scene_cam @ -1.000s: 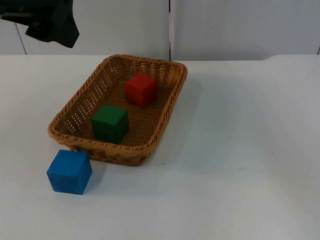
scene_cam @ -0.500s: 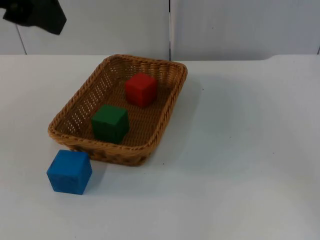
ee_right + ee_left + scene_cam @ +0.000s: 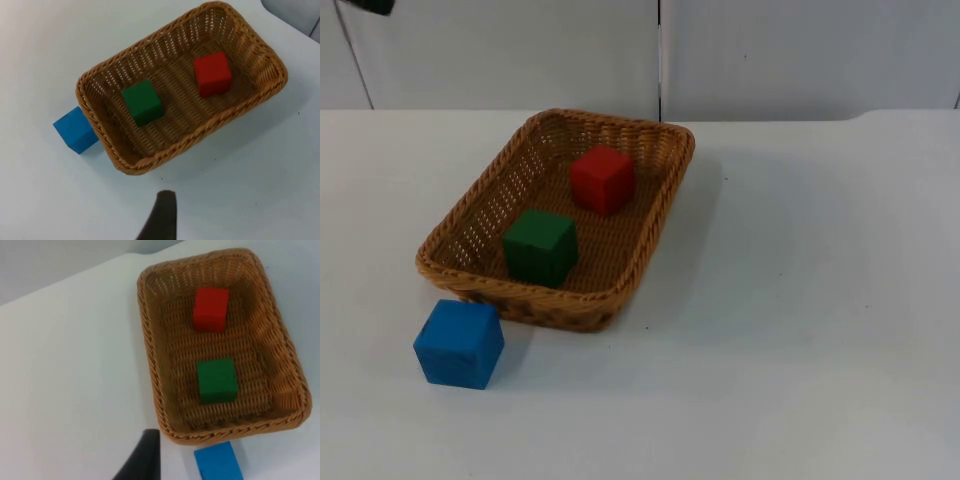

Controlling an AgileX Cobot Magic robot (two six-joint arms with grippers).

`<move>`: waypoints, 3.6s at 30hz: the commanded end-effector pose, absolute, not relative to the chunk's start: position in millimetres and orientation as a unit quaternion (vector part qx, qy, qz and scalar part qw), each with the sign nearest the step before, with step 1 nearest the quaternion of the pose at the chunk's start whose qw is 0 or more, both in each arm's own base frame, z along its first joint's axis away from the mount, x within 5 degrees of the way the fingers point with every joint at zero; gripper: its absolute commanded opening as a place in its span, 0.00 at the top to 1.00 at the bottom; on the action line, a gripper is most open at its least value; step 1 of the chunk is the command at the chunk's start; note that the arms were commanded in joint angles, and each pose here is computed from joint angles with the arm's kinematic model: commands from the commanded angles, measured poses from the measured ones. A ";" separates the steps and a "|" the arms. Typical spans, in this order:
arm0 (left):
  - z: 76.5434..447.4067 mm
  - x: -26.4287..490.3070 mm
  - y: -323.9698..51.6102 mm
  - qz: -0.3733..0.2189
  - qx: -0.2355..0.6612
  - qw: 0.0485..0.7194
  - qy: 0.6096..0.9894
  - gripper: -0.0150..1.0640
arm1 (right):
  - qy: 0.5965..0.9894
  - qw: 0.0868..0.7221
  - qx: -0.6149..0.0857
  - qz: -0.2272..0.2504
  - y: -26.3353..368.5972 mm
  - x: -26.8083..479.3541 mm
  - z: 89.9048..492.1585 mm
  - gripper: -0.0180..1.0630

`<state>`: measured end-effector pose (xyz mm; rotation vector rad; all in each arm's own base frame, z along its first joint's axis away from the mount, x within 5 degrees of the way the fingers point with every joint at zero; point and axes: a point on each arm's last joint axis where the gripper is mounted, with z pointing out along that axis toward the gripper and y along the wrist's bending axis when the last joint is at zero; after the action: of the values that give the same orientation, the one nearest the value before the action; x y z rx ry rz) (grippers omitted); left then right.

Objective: Pick up one cube with each hand and place exactly two cubes into the same basket, leaving the remaining cube outside.

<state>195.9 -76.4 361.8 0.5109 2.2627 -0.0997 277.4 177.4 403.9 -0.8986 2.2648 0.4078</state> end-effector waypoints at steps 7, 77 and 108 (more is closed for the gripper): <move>381.9 162.0 -63.5 -0.055 0.191 0.427 0.882 0.11 | 0.856 0.358 -0.338 0.156 159.2 248.0 403.1 0.27; 277.5 -8.8 0.8 -0.089 0.215 0.501 0.834 0.11 | 0.798 0.534 -0.235 0.149 17.0 22.0 320.7 0.27; 275.2 -5.9 -0.6 -0.092 0.213 0.506 0.831 0.11 | 0.820 0.501 -0.241 0.137 -0.5 -8.1 279.4 0.27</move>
<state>-5.8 0.4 275.3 0.5165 2.0150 -0.2064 -8.5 0.1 284.0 -0.5795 1.9588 0.3484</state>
